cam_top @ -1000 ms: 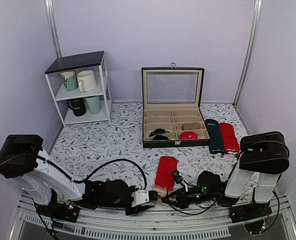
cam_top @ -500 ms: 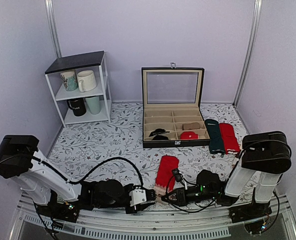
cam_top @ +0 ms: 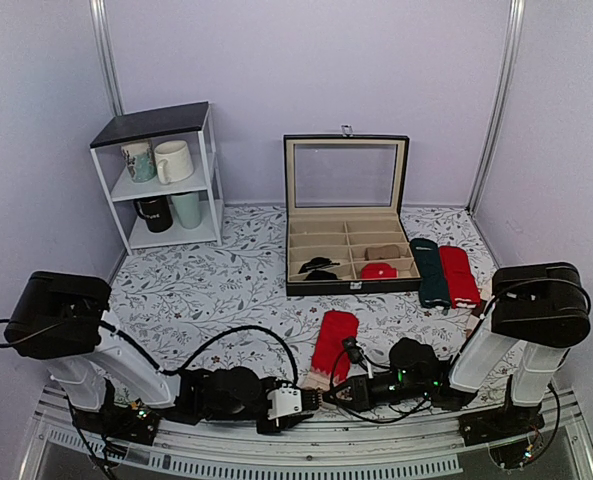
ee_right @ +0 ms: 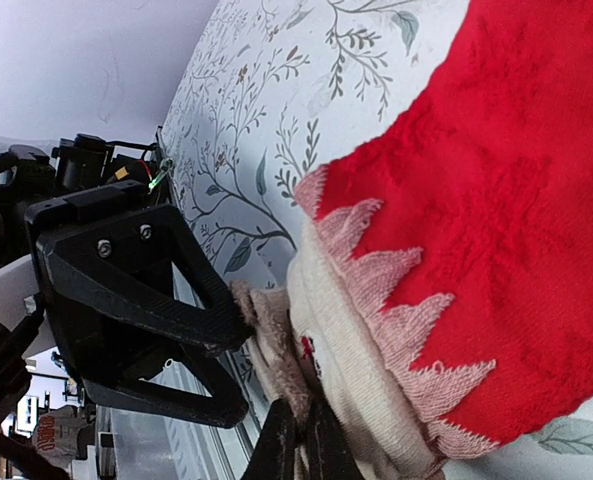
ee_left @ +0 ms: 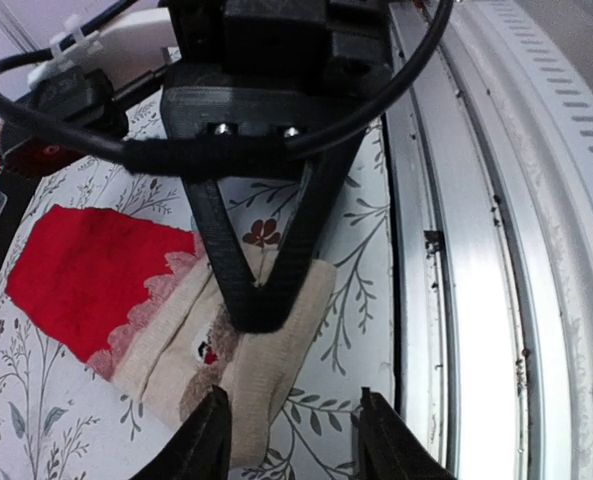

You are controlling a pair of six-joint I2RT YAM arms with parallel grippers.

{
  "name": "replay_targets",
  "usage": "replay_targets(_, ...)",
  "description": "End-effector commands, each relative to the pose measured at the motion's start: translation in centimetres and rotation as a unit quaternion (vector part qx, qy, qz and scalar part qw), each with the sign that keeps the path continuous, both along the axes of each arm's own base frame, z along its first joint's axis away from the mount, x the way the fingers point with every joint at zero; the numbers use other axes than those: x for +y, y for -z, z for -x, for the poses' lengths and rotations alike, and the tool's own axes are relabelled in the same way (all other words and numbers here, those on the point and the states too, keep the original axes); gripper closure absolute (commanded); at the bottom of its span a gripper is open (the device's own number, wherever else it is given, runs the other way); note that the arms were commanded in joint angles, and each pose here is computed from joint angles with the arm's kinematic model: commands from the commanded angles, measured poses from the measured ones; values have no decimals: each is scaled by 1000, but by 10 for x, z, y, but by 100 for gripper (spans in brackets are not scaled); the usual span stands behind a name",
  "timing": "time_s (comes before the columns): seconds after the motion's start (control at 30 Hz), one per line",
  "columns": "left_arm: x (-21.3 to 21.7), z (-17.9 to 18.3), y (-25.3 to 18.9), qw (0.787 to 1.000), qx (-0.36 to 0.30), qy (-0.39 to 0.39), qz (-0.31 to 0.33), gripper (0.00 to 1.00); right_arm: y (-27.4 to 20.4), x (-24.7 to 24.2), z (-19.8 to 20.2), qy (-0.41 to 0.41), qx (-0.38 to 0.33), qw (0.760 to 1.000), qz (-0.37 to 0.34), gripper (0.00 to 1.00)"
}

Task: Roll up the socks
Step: Roll the sock at the center of the board.

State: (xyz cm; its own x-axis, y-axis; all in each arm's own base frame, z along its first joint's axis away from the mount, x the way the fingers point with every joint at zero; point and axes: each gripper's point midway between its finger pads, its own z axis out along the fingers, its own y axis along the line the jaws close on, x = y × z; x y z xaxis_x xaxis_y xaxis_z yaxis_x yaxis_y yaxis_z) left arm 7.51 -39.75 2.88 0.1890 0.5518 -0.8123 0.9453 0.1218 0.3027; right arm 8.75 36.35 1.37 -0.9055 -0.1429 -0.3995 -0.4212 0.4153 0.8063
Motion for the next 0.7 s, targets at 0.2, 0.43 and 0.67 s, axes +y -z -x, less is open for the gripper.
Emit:
replay_targets(0.2, -4, -11, 12, 1000, 18, -18, -4, 56, 98, -76, 45, -22, 93, 971, 220, 100)
replay_targets(0.43, -2, -14, 3, 1000, 8, -26, 11, 52, 99, -78, 46, -23, 92, 970, 222, 100)
replay_targets(0.67, 1, -15, -20, 999, -20, -13, 25, 49, 100, -81, 47, -22, 91, 970, 225, 100)
